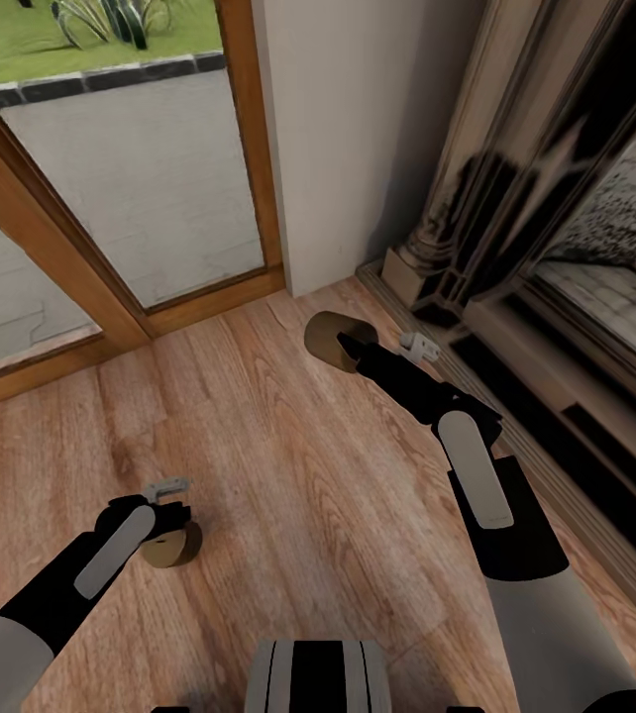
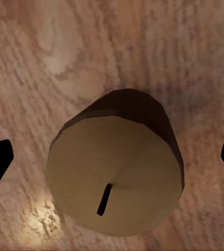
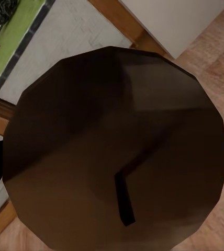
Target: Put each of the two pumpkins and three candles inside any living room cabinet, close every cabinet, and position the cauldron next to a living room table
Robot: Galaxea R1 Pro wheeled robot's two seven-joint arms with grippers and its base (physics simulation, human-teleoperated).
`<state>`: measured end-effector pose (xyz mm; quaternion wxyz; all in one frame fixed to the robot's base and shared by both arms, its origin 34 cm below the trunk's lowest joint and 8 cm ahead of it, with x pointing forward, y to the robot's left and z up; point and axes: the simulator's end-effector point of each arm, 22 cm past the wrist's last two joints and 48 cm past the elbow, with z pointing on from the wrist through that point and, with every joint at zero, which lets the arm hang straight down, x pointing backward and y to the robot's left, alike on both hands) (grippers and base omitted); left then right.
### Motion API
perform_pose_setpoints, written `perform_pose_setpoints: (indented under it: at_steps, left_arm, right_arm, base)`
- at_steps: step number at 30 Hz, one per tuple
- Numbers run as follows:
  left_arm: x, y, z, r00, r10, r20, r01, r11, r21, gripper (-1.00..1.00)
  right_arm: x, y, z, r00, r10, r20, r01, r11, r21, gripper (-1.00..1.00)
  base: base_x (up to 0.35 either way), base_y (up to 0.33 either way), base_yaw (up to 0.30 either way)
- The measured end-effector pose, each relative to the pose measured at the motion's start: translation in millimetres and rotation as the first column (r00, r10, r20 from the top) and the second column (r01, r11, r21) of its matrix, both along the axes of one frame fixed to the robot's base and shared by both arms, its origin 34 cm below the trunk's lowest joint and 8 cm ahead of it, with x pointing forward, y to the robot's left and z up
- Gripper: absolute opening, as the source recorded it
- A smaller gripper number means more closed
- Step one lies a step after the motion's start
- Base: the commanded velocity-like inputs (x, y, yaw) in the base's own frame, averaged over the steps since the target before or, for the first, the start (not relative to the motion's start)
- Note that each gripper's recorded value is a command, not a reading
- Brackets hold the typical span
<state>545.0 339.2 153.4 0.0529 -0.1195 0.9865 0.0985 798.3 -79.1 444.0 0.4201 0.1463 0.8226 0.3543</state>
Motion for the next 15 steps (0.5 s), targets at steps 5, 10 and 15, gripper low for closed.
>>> perform_pose_setpoints:
  at_steps: [5, 10, 15]
  left_arm:
    - [0.1, 1.8, 0.5, 1.000, 0.001, 0.000, -0.001, 1.000, 0.006, 1.00]
    - [-2.5, 1.6, -3.5, 1.000, 0.001, -0.008, -0.001, 1.000, 0.006, 1.00]
    - [-4.0, 0.7, -5.5, 1.000, 0.001, -0.012, 0.000, 1.000, 0.005, 1.00]
  right_arm:
    - [0.0, 0.0, 0.0, 1.000, 0.000, 0.000, 0.000, 1.000, 0.000, -1.00]
    - [-0.4, -0.1, -6.2, 1.000, 0.000, -0.008, 0.000, 1.000, -0.001, -1.00]
    - [-0.6, -0.4, -9.1, 1.000, -0.001, -0.012, 0.001, 1.000, 0.000, -1.00]
  base:
    - [0.000, 0.000, 0.000]
    - [0.000, 0.000, 0.000]
    - [0.000, 0.000, 0.000]
